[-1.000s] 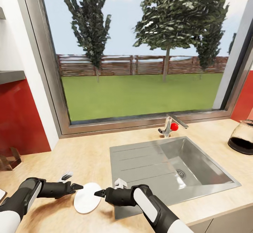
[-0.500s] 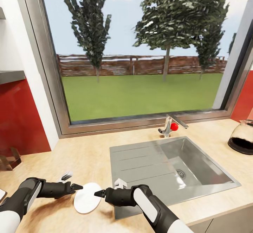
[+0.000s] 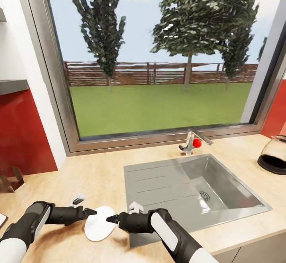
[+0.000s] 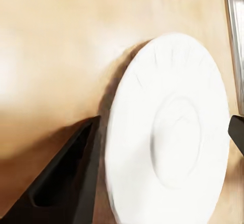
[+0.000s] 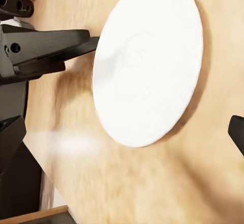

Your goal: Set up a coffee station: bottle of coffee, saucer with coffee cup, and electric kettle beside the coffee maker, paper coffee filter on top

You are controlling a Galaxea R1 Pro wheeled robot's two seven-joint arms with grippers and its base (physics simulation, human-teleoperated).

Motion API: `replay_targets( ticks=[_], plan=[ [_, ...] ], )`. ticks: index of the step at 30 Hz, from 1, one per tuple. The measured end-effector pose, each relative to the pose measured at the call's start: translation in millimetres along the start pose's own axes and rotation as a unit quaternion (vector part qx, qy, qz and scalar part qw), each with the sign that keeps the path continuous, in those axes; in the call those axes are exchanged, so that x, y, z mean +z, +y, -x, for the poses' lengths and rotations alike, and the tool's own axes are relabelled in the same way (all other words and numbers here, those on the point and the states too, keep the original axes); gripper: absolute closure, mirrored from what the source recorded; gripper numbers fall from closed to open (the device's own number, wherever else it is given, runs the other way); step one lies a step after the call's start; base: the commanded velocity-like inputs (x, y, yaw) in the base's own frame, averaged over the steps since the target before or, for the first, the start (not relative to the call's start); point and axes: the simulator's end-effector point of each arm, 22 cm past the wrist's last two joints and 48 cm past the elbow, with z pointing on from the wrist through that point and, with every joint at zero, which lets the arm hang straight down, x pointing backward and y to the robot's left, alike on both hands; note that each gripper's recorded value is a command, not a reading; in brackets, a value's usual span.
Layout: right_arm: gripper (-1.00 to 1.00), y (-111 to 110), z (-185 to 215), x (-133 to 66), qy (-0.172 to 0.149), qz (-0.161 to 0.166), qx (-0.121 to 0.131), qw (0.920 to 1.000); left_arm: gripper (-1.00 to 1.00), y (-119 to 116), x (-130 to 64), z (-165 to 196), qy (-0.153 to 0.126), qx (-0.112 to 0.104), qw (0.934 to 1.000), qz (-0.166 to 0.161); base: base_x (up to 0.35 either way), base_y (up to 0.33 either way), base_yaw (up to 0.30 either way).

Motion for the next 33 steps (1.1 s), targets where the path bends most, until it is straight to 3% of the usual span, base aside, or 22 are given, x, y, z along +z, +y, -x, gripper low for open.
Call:
replay_targets(
  ticks=[33],
  plan=[
    [-1.0, -1.9, -11.3, 2.7, 0.009, -0.001, -0.001, 1.0, -1.0, -25.9, 22.6, -6.1, 0.007, 0.001, 0.9996, -0.025, 0.0, 0.0, 0.0]
  ],
)
